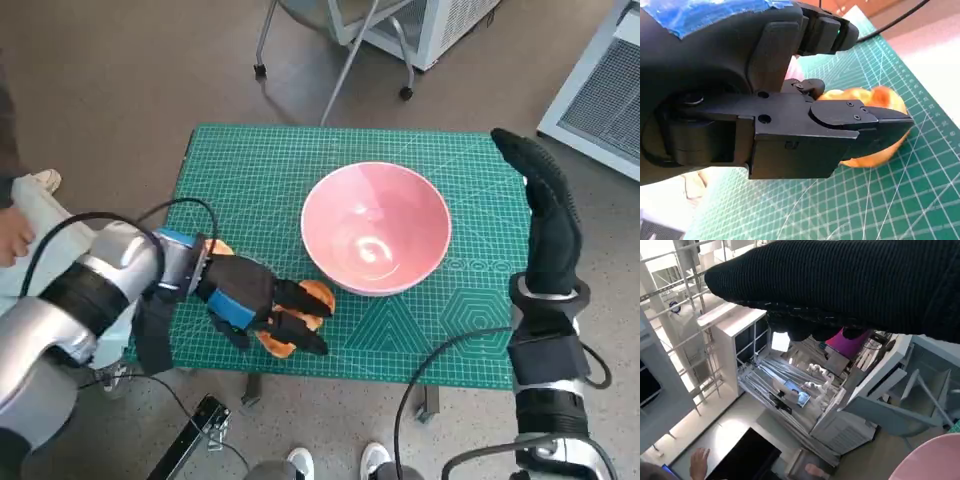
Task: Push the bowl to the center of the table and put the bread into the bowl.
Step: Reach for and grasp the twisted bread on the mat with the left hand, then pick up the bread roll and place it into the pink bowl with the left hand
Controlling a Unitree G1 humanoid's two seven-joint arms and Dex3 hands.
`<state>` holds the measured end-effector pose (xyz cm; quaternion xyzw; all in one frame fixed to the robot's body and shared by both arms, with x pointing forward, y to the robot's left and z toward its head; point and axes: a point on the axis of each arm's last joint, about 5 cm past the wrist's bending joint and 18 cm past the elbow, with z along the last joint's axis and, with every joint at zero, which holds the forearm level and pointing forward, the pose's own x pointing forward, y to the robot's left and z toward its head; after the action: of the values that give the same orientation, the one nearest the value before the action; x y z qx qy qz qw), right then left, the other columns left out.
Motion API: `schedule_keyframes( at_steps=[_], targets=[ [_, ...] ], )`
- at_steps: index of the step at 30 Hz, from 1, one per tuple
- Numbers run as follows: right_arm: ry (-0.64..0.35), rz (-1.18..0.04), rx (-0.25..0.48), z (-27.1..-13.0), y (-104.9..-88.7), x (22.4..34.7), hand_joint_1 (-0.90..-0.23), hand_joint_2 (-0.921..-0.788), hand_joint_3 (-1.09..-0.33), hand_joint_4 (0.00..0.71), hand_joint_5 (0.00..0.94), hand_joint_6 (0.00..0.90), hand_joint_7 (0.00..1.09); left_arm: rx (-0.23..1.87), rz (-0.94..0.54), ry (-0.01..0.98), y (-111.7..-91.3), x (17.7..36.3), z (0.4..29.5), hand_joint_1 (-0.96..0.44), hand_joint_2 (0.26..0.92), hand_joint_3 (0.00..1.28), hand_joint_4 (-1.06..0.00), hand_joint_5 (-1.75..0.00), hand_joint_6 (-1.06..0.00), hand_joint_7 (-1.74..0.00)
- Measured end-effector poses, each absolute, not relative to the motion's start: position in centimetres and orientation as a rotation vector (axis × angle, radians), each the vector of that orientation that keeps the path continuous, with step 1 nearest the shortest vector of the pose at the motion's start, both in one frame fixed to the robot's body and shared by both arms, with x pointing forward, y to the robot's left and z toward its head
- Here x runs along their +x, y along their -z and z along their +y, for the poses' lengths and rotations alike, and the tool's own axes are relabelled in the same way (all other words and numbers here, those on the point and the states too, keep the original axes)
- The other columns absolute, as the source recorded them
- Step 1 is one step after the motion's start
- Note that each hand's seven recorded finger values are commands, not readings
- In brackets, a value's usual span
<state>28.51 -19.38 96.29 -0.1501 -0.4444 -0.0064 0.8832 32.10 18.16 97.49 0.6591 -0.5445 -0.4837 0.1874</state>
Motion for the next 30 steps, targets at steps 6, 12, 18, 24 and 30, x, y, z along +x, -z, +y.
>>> schedule_keyframes(
  at_steps=[6, 12, 18, 24, 30],
  targets=[
    [0.015, -0.921, -0.312, -19.4, -96.2, 28.5, -0.596, -0.921, -0.740, 0.341, 0.000, 0.103, 0.72, 1.821, -1.446, 1.382, -96.6, 32.1, 17.7, -0.21, 0.921, 0.12, -0.53, -0.24, -0.41, -0.47],
    [0.017, -0.922, -0.306, -19.4, -96.3, 28.5, -0.595, -0.921, -0.740, 0.341, 0.000, 0.102, 0.72, 1.740, -1.371, 1.346, -96.3, 32.0, 17.7, -0.03, 0.864, 0.04, -0.76, -0.82, -0.85, -0.97],
    [0.014, -0.918, -0.298, -19.5, -96.3, 28.5, -0.592, -0.921, -0.740, 0.341, 0.000, 0.102, 0.72, 1.663, -1.395, 1.286, -96.0, 31.8, 17.8, -0.01, 0.831, 0.02, -0.91, -0.72, -0.94, -0.98],
    [0.008, -0.911, -0.293, -19.6, -96.2, 28.5, -0.578, -0.921, -0.741, 0.340, 0.000, 0.102, 0.72, 1.626, -1.436, 1.244, -96.1, 31.8, 18.3, 0.00, 0.827, 0.01, -0.93, -0.68, -0.96, -1.00],
    [0.000, -0.899, -0.288, -19.6, -96.1, 28.6, -0.579, -0.921, -0.740, 0.340, 0.000, 0.103, 0.73, 1.606, -1.467, 1.218, -96.3, 31.8, 18.8, 0.00, 0.826, 0.01, -0.93, -0.70, -0.96, -0.98]
  ],
)
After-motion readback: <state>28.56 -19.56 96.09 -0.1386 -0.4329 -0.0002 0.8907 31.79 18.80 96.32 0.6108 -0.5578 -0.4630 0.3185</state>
